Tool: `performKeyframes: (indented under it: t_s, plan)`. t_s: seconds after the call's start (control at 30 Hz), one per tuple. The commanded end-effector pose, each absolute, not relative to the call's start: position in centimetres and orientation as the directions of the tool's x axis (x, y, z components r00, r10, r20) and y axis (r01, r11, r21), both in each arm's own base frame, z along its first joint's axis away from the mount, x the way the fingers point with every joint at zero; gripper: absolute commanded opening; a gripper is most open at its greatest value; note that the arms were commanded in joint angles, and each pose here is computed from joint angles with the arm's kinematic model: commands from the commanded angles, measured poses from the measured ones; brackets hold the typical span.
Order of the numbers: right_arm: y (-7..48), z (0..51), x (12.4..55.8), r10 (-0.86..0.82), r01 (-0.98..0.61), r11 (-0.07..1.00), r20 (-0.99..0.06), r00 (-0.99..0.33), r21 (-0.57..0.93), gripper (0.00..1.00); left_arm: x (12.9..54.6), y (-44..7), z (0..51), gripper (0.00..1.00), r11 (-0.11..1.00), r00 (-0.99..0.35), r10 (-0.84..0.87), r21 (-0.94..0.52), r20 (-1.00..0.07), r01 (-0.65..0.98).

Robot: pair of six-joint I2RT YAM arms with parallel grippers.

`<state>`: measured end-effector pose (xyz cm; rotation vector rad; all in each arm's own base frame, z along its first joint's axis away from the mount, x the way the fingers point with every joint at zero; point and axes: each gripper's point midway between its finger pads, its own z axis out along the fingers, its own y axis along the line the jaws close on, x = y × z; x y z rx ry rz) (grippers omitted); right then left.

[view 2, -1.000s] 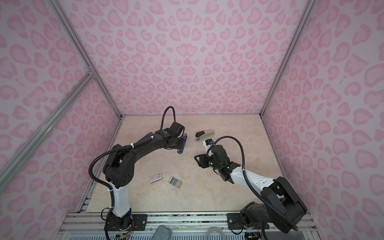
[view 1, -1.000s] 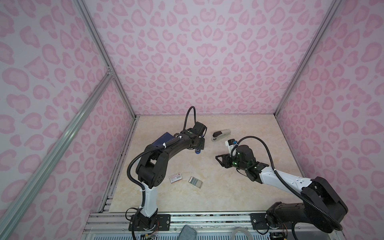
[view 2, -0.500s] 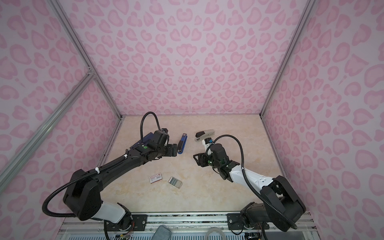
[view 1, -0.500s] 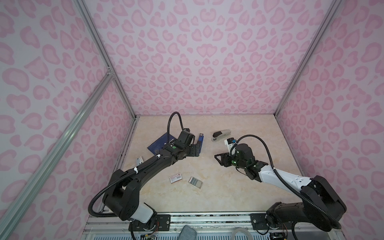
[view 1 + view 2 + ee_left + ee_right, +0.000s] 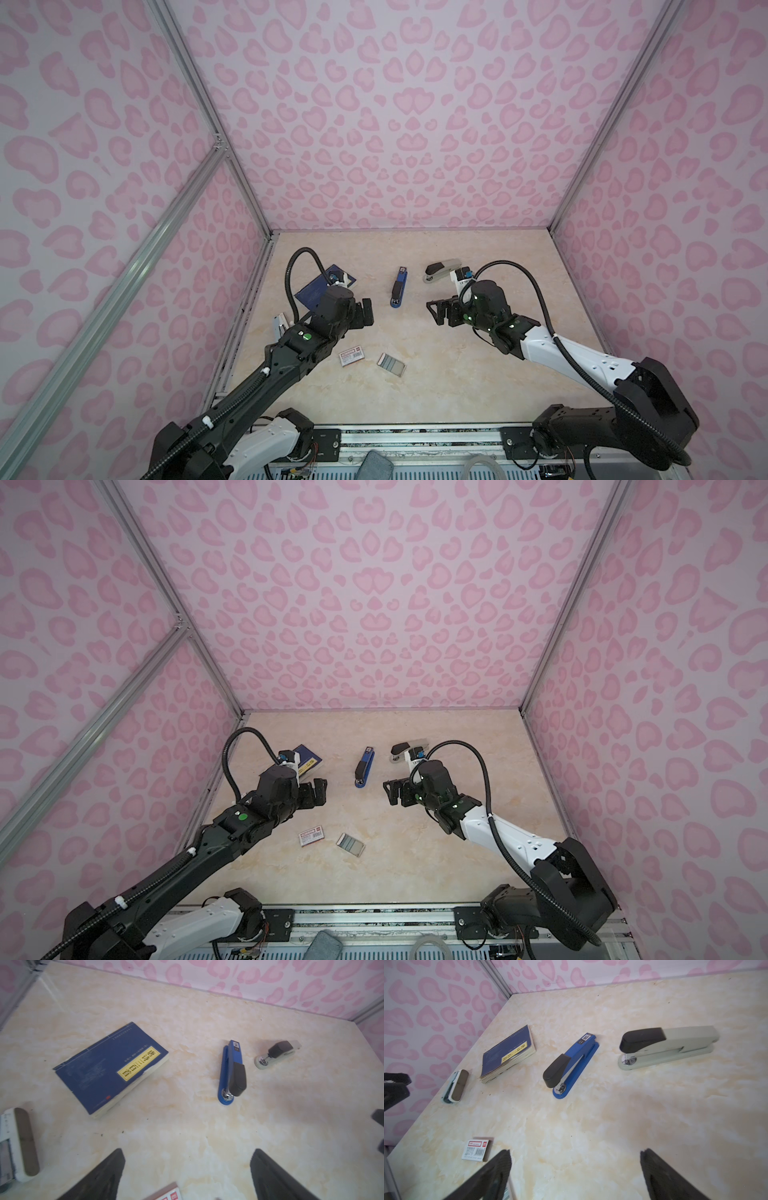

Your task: Load the staples into the stapler

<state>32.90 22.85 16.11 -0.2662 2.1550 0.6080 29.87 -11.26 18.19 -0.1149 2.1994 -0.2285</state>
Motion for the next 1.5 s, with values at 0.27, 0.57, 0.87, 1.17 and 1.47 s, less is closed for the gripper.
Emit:
performKeyframes:
  t_s: [0.27,0.57,0.87,1.17,1.47]
  plan:
    - [9.0,19.8,35.5,-0.001,0.145,0.989,-0.963,-0.269,-0.041,0.99,29.9,-0.8,22.3,0.97,0.950,-0.273,-0.076,0.014,-0.959,-0.312]
    - [0.8,17.9,34.9,-0.033,0.415,0.904,-0.983,-0.181,-0.107,0.98,34.3,4.2,19.3,0.96,0.894,-0.245,-0.153,-0.029,-0.957,-0.446]
    - [-2.6,14.2,35.1,-0.069,0.448,0.879,-0.972,-0.224,-0.165,0.98,36.9,4.8,15.5,0.97,0.894,-0.236,-0.062,0.051,-0.970,-0.445]
    - [-2.8,13.3,35.7,-0.123,0.415,0.894,-0.982,-0.142,-0.171,0.98,37.4,3.5,13.6,0.97,0.935,-0.200,-0.009,0.063,-0.980,-0.350]
    - [-1.8,10.5,38.1,-0.048,0.190,0.977,-0.969,-0.241,-0.096,1.00,38.9,1.7,11.7,0.97,0.995,-0.251,-0.044,-0.021,-0.967,-0.095]
